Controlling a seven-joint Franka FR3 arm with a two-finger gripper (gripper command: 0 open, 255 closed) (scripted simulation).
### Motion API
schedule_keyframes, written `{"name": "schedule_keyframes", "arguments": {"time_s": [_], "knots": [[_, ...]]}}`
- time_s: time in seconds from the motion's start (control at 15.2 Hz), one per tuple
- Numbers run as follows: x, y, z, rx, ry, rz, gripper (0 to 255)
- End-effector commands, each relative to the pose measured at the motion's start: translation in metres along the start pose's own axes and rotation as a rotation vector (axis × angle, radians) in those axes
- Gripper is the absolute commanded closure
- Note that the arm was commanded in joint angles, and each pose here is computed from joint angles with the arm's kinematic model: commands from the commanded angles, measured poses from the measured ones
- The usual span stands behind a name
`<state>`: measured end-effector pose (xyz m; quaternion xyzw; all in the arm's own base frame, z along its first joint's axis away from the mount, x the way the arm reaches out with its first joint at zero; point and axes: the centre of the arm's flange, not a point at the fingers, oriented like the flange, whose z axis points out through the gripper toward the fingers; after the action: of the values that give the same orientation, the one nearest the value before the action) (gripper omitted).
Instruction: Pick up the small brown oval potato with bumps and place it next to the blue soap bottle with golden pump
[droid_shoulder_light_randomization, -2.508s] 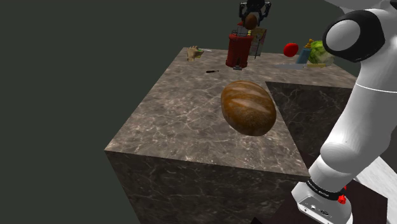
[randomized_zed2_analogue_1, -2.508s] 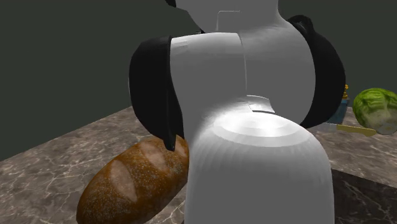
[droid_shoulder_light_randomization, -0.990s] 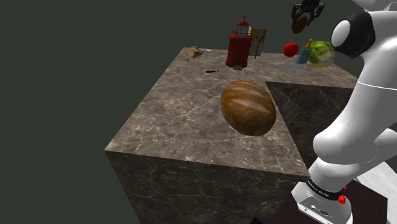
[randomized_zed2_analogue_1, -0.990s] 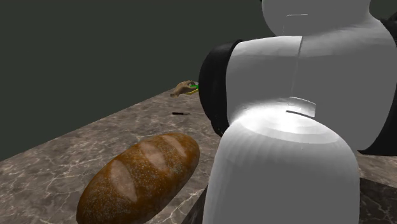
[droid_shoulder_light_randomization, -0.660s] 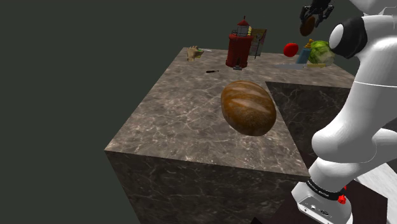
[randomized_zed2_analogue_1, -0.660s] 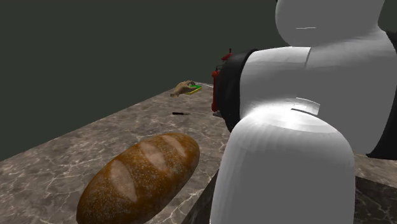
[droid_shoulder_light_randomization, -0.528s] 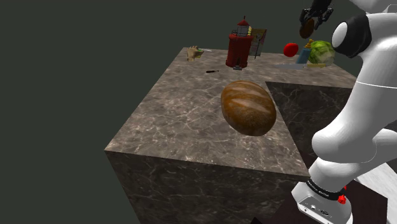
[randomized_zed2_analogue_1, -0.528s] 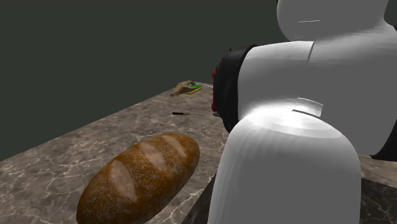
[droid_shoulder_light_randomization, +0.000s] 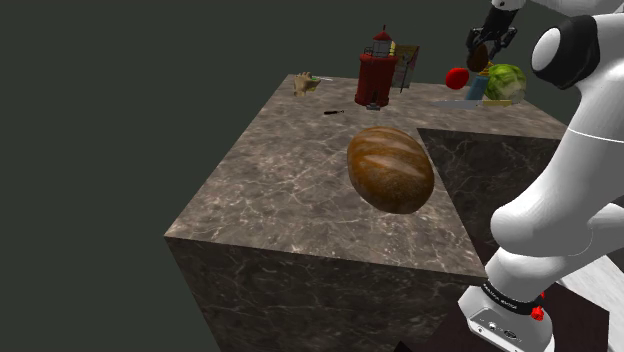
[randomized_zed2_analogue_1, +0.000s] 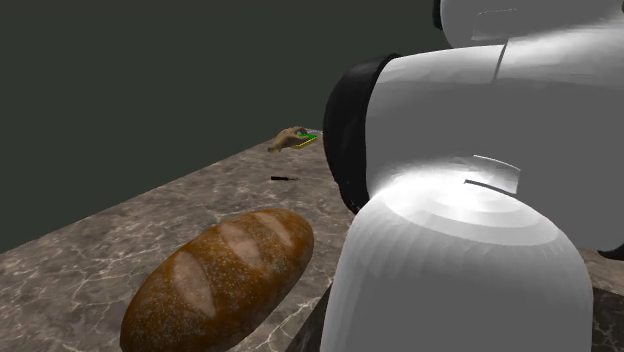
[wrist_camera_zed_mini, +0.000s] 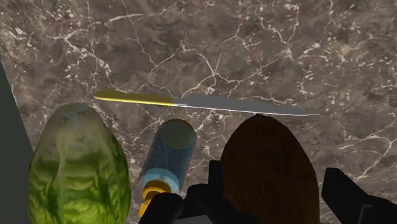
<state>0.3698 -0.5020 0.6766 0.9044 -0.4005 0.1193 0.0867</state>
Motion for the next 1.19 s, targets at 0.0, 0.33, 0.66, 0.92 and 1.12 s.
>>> {"name": "schedule_keyframes", "arguments": {"time_s": [0.0,0.33,0.66,0.92,1.12], "knots": [[-0.003,-0.001,0.010,0.000,0.001,0.000,255],[-0.010,-0.003,0.035,0.000,0.001,0.000,255],[-0.018,-0.004,0.061,0.000,0.001,0.000,255],[-0.024,-0.006,0.081,0.000,0.001,0.000,255],[-0.028,-0.007,0.096,0.000,0.001,0.000,255]]}}
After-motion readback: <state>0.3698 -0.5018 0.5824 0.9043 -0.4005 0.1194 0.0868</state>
